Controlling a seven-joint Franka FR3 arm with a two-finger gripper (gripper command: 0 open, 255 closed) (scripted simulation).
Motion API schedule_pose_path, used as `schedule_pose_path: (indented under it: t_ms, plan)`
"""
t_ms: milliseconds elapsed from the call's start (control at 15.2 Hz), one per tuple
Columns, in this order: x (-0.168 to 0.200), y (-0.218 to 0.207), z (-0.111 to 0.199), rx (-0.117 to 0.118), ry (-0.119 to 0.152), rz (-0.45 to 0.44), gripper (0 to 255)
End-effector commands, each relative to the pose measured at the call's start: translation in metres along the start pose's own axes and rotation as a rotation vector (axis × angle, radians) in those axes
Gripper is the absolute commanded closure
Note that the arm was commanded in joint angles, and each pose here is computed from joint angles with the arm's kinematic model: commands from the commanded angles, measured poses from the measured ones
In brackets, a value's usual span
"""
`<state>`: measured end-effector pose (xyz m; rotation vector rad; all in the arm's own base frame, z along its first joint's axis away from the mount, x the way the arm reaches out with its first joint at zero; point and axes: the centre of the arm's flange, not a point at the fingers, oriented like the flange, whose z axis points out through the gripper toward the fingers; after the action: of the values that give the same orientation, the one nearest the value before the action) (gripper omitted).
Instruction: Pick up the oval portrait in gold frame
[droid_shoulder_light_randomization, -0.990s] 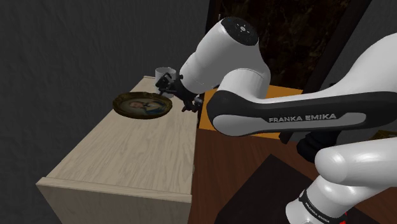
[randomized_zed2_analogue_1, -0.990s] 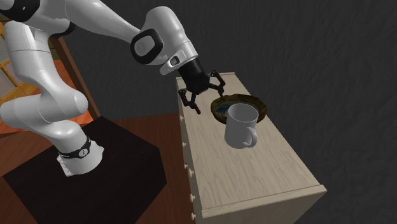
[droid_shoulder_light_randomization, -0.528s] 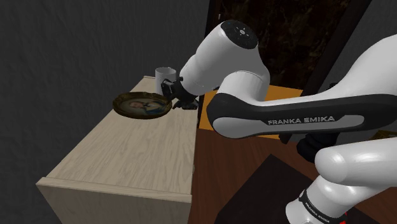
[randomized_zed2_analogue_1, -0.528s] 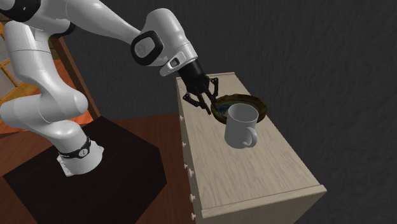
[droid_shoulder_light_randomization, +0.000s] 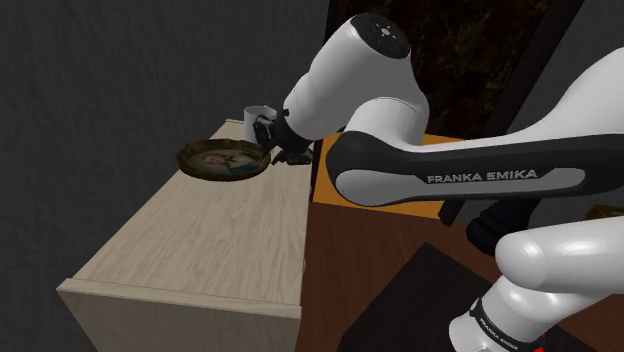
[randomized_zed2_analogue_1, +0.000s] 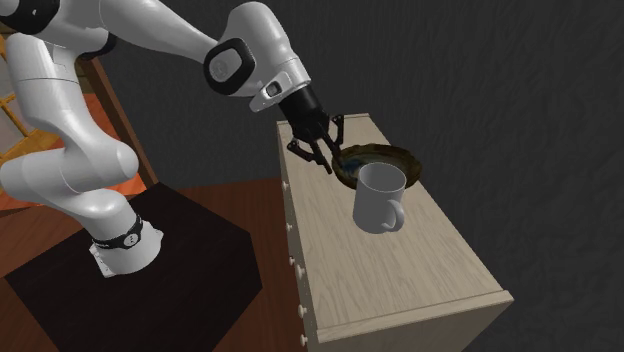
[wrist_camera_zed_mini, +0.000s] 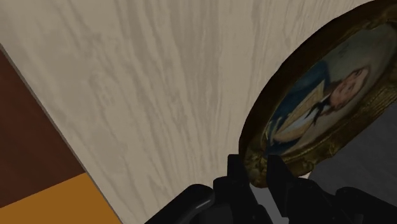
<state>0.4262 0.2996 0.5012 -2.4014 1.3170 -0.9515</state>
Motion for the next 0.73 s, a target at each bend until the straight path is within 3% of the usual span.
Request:
schedule_pose_path:
  t_ms: [0, 660]
  plan:
    - [0.003, -0.005, -0.007, 0.000, 0.000, 0.000, 255]
    - [0.026, -0.031, -0.047, 0.000, 0.000, 0.000, 255]
